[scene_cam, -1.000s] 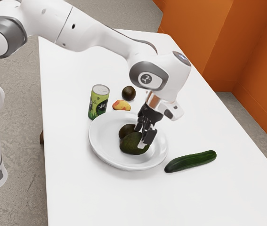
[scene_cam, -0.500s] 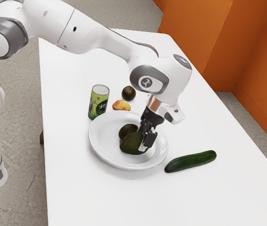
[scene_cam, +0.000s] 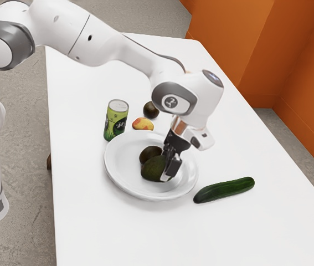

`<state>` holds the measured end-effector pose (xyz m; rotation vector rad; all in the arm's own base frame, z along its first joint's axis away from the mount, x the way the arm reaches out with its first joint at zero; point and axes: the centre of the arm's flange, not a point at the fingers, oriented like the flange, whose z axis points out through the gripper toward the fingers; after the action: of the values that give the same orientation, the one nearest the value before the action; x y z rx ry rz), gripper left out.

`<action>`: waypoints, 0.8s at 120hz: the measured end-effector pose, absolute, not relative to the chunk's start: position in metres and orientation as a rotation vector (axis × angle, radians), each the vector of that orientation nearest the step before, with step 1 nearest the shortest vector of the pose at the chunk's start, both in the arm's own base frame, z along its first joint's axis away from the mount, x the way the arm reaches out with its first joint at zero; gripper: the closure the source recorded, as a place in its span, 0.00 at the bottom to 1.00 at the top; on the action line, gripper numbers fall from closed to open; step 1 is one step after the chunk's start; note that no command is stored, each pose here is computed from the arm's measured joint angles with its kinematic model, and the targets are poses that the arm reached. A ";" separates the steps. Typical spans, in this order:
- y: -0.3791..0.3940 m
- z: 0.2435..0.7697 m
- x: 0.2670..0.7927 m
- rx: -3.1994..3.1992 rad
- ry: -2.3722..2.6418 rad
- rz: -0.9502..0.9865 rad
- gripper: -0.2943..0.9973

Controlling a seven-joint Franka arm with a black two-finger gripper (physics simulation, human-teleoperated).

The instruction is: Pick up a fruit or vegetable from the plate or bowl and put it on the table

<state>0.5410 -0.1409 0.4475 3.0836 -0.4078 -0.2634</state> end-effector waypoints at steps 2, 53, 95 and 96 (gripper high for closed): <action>-0.141 0.447 0.541 3.083 -0.409 -0.264 0.23; -0.142 0.437 0.538 3.082 -0.438 -0.267 0.38; -0.300 0.589 0.526 3.041 -0.900 0.111 0.46; -0.310 0.589 0.524 3.029 -0.924 0.113 0.46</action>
<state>0.5236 -0.3101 0.5888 3.0289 -0.9242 0.1125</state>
